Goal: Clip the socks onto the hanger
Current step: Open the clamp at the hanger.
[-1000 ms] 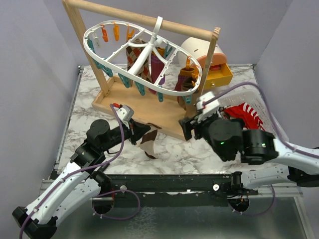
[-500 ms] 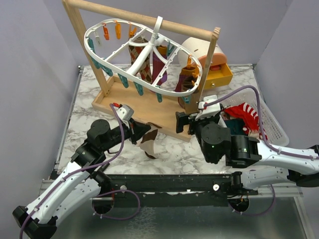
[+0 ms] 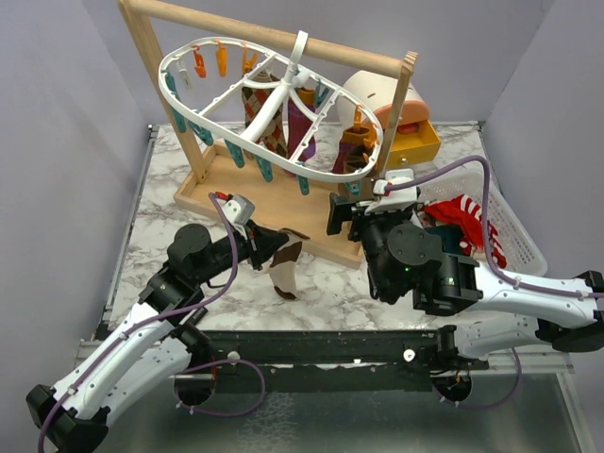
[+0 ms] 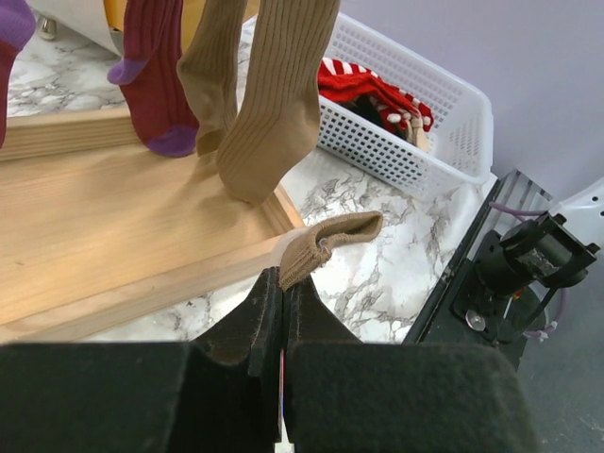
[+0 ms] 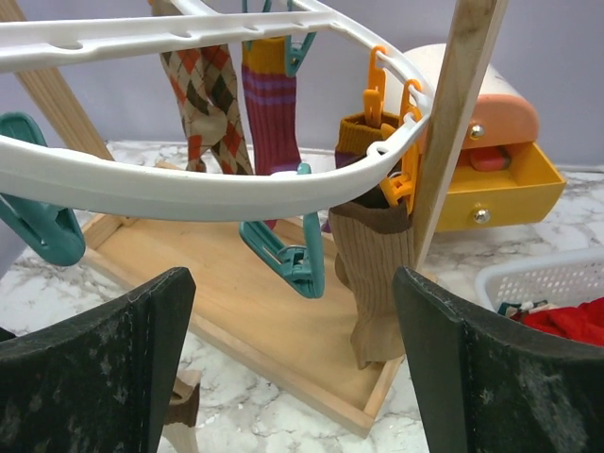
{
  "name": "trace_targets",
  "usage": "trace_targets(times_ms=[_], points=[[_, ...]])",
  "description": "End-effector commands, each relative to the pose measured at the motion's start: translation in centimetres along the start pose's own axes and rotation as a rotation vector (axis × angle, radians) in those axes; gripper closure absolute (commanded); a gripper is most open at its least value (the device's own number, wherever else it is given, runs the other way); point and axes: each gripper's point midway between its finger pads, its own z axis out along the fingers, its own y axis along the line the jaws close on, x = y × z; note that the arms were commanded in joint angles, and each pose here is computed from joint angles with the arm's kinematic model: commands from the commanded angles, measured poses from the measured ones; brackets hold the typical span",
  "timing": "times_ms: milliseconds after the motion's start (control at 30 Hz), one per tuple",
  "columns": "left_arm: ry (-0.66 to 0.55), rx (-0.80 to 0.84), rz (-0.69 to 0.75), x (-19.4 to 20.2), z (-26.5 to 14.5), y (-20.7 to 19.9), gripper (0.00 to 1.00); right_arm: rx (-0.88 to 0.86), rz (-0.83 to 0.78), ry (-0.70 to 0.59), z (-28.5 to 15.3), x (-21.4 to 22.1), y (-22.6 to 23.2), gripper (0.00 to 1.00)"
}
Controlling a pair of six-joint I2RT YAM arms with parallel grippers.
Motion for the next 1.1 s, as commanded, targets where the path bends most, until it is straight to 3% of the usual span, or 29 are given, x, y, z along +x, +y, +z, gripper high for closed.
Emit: trace_targets(times_ms=[0, 367, 833, 1067], points=[[-0.025, 0.011, -0.002, -0.5, 0.2, -0.1, 1.0, 0.054, 0.012, -0.027, 0.1, -1.7, -0.8, 0.1], [-0.03, 0.017, -0.002, -0.5, 0.2, -0.2, 1.0, 0.056, 0.014, -0.037, 1.1, -2.3, -0.3, 0.16], [-0.032, 0.023, 0.003, -0.6, 0.4, -0.2, 1.0, 0.048, -0.001, -0.031, 1.7, -2.3, -0.5, 0.35], [-0.035, 0.031, 0.005, -0.9, 0.5, -0.4, 1.0, 0.04, -0.001, -0.027, 1.8, -2.2, -0.4, 0.55]])
